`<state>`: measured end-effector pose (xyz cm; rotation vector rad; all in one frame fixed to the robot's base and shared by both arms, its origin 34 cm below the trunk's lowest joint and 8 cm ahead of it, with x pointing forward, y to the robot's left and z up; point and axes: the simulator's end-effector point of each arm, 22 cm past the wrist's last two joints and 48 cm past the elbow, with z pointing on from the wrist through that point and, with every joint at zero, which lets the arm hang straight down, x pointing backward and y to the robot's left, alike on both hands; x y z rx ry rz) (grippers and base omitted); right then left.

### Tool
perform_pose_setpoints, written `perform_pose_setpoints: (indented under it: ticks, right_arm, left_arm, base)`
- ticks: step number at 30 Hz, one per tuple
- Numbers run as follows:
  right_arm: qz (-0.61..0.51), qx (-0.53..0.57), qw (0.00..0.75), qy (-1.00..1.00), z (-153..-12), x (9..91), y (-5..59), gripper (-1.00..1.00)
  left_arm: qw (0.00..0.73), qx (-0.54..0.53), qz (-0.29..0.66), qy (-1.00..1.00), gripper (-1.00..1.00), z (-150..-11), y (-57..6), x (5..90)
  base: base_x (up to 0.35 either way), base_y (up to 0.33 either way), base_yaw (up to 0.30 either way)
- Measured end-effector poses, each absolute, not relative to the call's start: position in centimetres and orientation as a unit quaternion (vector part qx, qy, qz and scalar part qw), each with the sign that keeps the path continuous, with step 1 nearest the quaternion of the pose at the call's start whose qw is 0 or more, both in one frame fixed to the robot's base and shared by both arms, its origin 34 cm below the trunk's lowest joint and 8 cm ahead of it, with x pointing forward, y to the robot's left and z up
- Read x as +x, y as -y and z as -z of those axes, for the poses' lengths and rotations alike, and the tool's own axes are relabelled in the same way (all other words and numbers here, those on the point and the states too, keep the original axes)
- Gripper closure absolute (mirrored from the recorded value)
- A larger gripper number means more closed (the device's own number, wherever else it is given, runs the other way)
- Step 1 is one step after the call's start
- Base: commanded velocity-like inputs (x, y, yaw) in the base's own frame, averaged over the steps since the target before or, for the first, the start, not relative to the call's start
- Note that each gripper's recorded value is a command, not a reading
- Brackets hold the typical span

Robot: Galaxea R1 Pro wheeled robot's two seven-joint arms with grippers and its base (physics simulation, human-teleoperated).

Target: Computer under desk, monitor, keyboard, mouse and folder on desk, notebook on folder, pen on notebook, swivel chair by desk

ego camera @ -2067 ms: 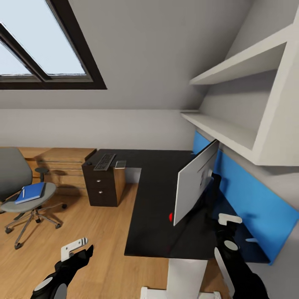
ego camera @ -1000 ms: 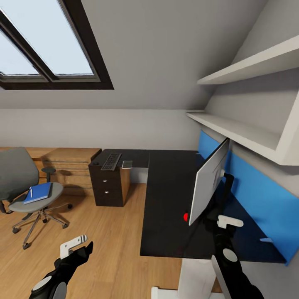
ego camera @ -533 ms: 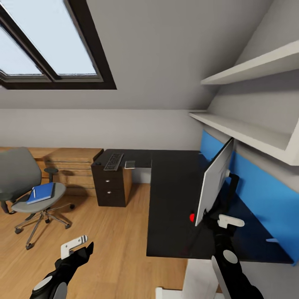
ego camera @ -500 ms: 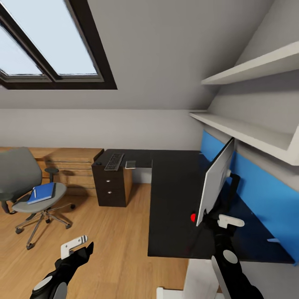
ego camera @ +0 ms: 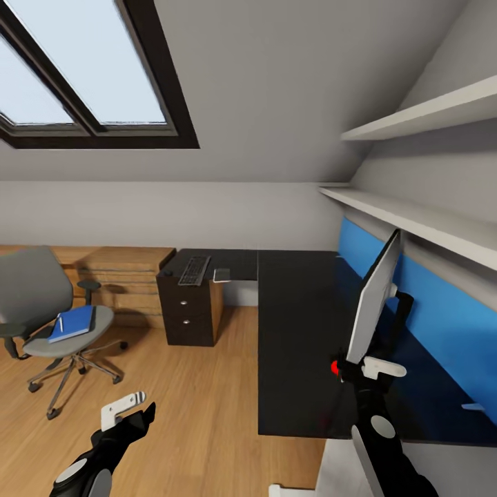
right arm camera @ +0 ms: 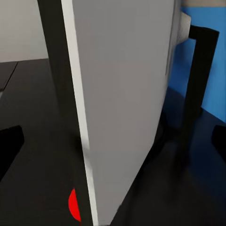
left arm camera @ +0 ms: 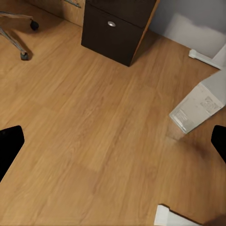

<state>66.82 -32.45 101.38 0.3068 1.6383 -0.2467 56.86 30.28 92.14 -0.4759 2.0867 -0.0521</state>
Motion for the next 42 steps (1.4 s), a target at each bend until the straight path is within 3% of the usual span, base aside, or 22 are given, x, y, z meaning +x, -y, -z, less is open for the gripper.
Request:
perform_pose_setpoints:
  ticks: [31,42]
  right_arm:
    - [0.161,0.181,0.647,-0.723,-100.4,65.5,35.2,-1.00]
    - [0.166,0.185,0.643,-0.725,-100.0,65.4,35.5,-1.00]
  left_arm:
    - [0.477,-0.195,0.022,-0.857,-1.00,-91.9,-30.2,56.8]
    - [0.475,-0.196,0.021,-0.858,-1.00,-91.7,-30.2,56.8]
  base:
    - [0.087,-0.006,0.000]
    - [-0.106,-0.112,0.000]
